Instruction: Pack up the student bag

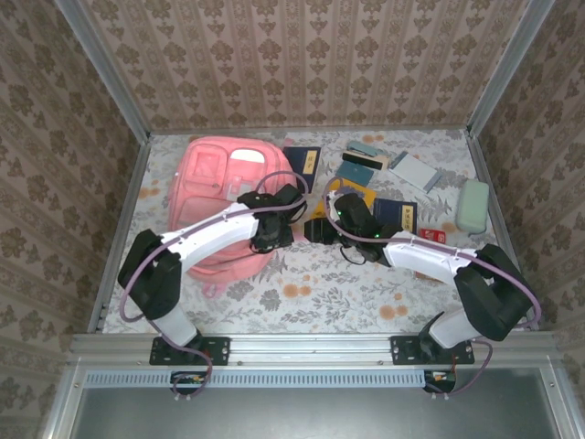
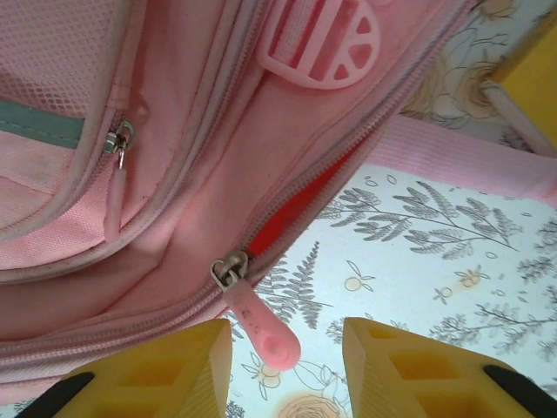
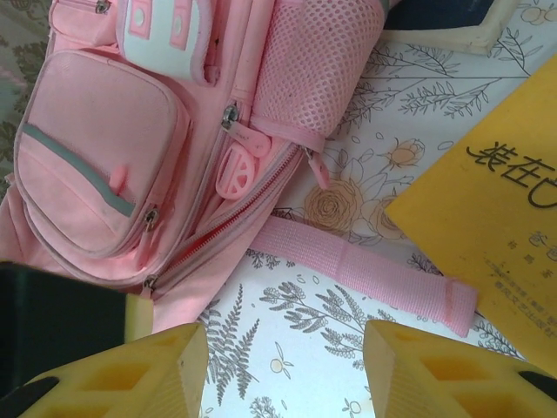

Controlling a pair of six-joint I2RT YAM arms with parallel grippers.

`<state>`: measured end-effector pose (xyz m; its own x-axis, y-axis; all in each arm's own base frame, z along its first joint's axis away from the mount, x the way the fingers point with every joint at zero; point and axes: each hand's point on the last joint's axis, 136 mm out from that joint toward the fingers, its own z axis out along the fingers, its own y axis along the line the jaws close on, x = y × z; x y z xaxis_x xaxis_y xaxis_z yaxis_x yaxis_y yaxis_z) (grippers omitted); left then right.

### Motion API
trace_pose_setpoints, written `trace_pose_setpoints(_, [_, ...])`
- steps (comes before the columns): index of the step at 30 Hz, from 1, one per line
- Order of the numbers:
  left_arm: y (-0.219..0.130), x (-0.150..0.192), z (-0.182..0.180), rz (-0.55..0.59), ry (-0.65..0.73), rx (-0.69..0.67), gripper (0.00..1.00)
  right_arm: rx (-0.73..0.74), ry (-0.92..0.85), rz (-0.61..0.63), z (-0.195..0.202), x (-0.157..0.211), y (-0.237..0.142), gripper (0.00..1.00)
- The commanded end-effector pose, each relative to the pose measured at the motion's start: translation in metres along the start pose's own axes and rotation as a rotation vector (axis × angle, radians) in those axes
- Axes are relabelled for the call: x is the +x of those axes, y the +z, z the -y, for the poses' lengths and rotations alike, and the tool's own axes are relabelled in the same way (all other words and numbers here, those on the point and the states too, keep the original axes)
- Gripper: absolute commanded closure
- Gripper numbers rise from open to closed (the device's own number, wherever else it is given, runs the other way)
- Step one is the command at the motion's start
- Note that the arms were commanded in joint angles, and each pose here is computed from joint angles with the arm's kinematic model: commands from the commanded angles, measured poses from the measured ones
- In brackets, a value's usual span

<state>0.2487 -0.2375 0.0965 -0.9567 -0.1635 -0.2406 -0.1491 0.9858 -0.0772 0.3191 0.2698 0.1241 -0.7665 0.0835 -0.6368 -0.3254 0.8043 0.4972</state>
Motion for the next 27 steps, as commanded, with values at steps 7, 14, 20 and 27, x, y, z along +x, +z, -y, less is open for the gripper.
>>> trace_pose_setpoints(7, [0.011,0.005,-0.009,-0.049,0.076,-0.106,0.61,0.016,0.02,0.049,0.004,-0.007,-0.011,0.47])
trace_pose_setpoints(14, [0.016,0.007,-0.011,-0.061,0.093,-0.126,0.65,0.016,0.021,0.044,0.005,-0.005,-0.009,0.47])
trace_pose_setpoints(20, [0.015,0.007,-0.012,-0.058,0.1,-0.129,0.83,0.005,0.027,0.038,0.003,-0.005,-0.006,0.47])
trace_pose_setpoints(27, [0.005,0.006,-0.014,-0.042,0.095,-0.102,1.0,-0.027,0.06,0.019,-0.006,-0.01,0.003,0.46])
